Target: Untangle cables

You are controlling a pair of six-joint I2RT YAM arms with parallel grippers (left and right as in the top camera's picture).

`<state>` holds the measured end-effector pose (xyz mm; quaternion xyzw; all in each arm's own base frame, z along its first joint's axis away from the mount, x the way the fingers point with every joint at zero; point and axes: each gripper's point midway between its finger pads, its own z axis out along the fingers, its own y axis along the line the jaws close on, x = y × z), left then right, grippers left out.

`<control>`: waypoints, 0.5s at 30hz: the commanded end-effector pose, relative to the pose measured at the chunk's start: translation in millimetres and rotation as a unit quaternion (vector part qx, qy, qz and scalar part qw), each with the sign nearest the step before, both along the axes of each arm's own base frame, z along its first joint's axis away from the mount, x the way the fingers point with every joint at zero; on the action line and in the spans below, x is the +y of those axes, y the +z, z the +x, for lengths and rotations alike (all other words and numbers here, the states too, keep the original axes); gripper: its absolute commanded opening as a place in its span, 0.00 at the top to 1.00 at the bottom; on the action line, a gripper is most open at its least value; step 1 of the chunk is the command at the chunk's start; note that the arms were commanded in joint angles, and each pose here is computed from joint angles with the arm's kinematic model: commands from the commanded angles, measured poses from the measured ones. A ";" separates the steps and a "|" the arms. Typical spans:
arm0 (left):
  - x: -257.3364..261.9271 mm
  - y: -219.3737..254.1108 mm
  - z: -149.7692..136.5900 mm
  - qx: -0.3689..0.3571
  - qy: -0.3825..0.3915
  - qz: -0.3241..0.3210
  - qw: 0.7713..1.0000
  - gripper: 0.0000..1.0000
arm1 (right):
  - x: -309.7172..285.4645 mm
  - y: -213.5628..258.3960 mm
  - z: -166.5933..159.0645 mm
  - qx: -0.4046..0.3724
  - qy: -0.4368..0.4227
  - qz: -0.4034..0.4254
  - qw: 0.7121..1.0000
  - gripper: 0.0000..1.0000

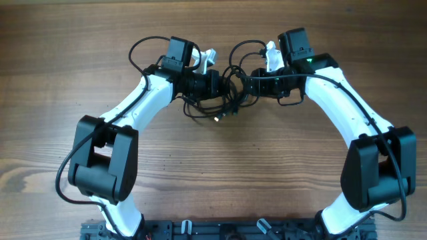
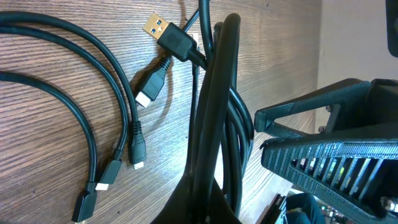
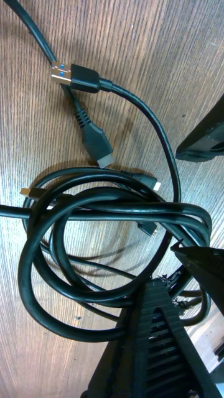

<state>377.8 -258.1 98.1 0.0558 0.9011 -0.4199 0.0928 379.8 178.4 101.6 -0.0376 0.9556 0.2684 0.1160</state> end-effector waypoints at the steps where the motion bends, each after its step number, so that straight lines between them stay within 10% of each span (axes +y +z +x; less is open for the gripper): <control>1: -3.1 6.1 2.3 -0.006 0.001 -0.007 1.000 0.96 | 5.3 14.3 6.1 -0.016 0.002 0.018 1.000 0.56; 15: -3.3 6.5 2.9 -0.008 0.001 -0.008 1.000 0.96 | 8.7 5.1 15.3 -0.010 -0.016 0.028 0.999 0.80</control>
